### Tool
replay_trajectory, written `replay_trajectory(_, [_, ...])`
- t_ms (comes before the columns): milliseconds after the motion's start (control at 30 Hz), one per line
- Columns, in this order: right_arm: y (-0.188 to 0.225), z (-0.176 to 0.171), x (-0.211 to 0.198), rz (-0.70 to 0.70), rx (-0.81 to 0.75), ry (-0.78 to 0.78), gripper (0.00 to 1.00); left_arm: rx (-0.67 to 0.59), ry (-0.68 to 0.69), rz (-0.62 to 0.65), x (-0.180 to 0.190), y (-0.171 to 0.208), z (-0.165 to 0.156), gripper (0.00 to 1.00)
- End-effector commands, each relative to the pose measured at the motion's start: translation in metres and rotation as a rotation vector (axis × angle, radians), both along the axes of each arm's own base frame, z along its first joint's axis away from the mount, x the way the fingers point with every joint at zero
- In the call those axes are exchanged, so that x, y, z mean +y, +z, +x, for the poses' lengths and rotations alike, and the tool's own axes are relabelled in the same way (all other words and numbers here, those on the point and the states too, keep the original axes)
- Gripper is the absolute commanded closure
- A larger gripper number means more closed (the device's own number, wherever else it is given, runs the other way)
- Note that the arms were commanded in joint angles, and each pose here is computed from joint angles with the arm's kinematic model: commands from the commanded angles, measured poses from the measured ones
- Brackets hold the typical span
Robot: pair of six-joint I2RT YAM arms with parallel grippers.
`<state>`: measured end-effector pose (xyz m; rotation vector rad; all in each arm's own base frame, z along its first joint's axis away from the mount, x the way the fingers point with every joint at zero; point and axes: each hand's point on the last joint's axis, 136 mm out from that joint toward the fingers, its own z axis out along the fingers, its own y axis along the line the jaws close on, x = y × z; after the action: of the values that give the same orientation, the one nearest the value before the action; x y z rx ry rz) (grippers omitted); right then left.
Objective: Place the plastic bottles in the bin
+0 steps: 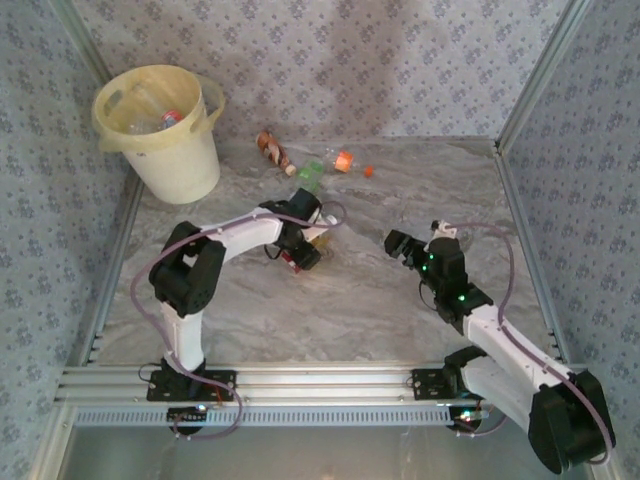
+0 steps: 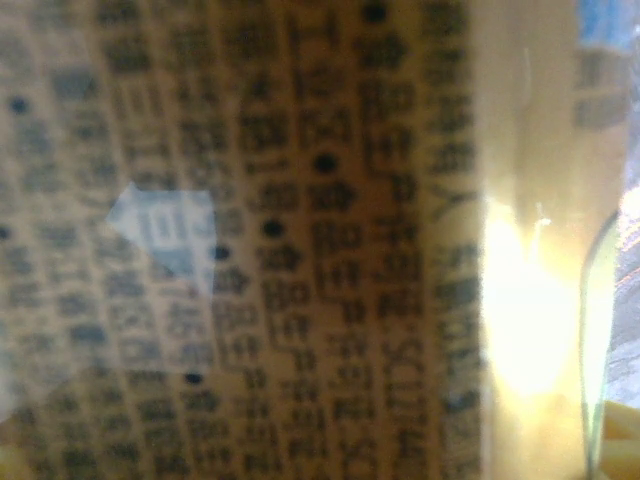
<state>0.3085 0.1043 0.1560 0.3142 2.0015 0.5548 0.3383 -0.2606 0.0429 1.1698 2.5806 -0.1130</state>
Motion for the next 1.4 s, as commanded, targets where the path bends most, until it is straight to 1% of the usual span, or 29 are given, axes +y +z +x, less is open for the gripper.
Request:
replay_trajectory(0, [0.021, 0.010, 0.020, -0.039, -0.087, 0.117, 0.00, -0.027, 0.036, -0.139, -0.010, 0.035, 0.009, 0.36])
replay_trajectory(67, [0.031, 0.020, 0.029, -0.027, -0.146, 0.147, 0.00, -0.029, 0.073, -0.195, -0.012, 0.049, 0.018, 0.39])
replay_trajectory(133, [0.043, 0.031, 0.040, -0.014, -0.201, 0.176, 0.00, -0.057, 0.129, -0.246, -0.012, 0.066, 0.032, 0.41])
replay_trajectory(200, [0.054, 0.042, 0.050, 0.007, -0.254, 0.195, 0.00, -0.107, 0.215, -0.305, -0.008, 0.089, 0.053, 0.40])
replay_trajectory(300, [0.065, 0.060, 0.066, 0.026, -0.303, 0.216, 0.00, -0.180, 0.388, -0.414, 0.010, 0.128, 0.094, 0.41])
replay_trajectory(400, [0.076, 0.076, 0.076, 0.046, -0.322, 0.206, 0.00, -0.270, 0.571, -0.488, 0.040, 0.172, 0.136, 0.41])
replay_trajectory(467, [0.079, 0.083, 0.079, 0.043, -0.327, 0.187, 0.00, -0.365, 0.665, -0.512, 0.065, 0.204, 0.162, 0.42])
replay_trajectory(633, [0.067, 0.091, 0.081, 0.028, -0.285, 0.178, 0.00, -0.594, 0.847, -0.588, 0.132, 0.284, 0.211, 0.43])
replay_trajectory(700, [0.064, 0.094, 0.078, 0.022, -0.281, 0.161, 0.00, -0.672, 0.906, -0.626, 0.157, 0.311, 0.226, 0.43])
replay_trajectory(767, [0.062, 0.097, 0.076, 0.016, -0.279, 0.145, 0.00, -0.750, 0.935, -0.673, 0.179, 0.342, 0.240, 0.43])
replay_trajectory(867, [0.064, 0.098, 0.075, 0.013, -0.285, 0.133, 0.00, -0.858, 0.963, -0.688, 0.209, 0.371, 0.255, 0.43])
replay_trajectory(933, [0.065, 0.099, 0.073, 0.003, -0.287, 0.122, 0.00, -0.916, 1.004, -0.681, 0.231, 0.382, 0.263, 0.43])
replay_trajectory(1100, [0.068, 0.103, 0.074, -0.002, -0.270, 0.128, 0.00, -0.989, 1.104, -0.649, 0.273, 0.386, 0.278, 0.43])
replay_trajectory(1233, [0.066, 0.102, 0.076, -0.026, -0.254, 0.131, 0.00, -0.953, 1.167, -0.669, 0.291, 0.375, 0.284, 0.42])
replay_trajectory(1367, [0.064, 0.099, 0.073, -0.043, -0.237, 0.120, 0.00, -0.903, 1.199, -0.662, 0.297, 0.359, 0.286, 0.40])
